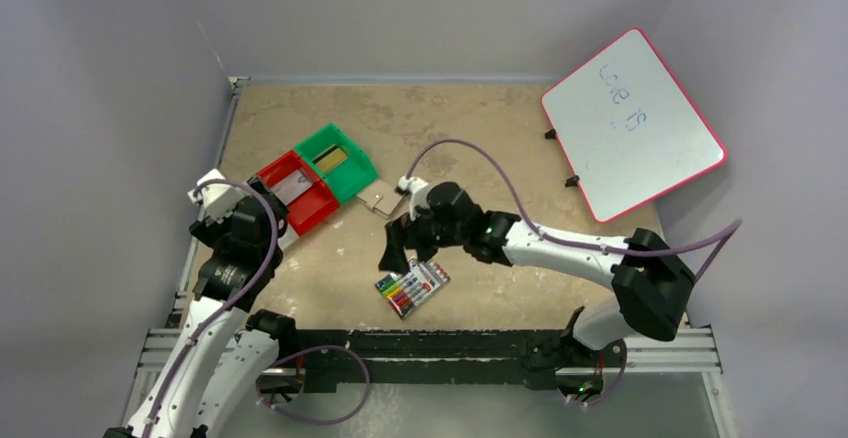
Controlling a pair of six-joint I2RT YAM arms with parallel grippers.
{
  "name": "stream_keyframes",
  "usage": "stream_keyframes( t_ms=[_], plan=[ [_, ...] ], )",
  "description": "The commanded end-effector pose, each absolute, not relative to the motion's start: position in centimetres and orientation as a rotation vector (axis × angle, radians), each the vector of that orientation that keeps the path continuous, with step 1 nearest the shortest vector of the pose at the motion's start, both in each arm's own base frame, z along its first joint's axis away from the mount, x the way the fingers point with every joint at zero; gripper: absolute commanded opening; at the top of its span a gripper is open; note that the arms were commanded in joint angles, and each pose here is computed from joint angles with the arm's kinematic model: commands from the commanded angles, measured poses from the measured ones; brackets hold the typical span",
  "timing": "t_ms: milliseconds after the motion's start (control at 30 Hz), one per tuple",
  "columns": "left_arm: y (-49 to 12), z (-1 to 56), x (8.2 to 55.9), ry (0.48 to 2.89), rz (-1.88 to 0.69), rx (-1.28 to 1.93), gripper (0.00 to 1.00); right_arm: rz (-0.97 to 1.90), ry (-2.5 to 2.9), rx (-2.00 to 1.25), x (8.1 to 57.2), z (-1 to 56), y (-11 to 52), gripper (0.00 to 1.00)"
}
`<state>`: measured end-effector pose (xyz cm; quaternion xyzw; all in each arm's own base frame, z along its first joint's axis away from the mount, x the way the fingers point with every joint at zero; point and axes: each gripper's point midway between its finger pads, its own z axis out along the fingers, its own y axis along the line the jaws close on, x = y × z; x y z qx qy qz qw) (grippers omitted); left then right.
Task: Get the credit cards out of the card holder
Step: Move the distractor to the center of the board.
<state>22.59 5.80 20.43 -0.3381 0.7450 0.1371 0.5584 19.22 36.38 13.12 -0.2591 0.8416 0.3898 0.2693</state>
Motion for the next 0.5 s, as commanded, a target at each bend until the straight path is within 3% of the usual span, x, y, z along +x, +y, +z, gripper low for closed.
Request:
stream_keyframes(
  t_ms=[0, 133, 300, 367, 467],
  plan=[
    [8.0, 22.6, 21.2, 1.619, 0.383, -0.911, 1.0, 1.18, 2.29, -0.84, 13.7, 12.5, 39.1, 0.98],
    [8.3, 22.8, 20.6, 1.588, 0.379, -0.938, 1.0, 1.127, 2.397, -0.915, 11.8, 9.3, 39.8, 0.97],
    [8.3, 22.9, 20.5, 1.581, 0.369, -0.944, 0.99, 0.911, 2.695, -0.702, 11.1, 3.0, 36.4, 0.93],
    [8.3, 22.8, 20.5, 1.579, 0.366, -0.946, 1.0, 0.754, 2.76, -0.515, 12.4, 1.6, 34.6, 0.91],
    [8.3, 22.7, 20.6, 1.582, 0.367, -0.945, 0.99, 0.418, 2.775, -0.279, 16.7, -0.4, 30.2, 0.79]
  ],
)
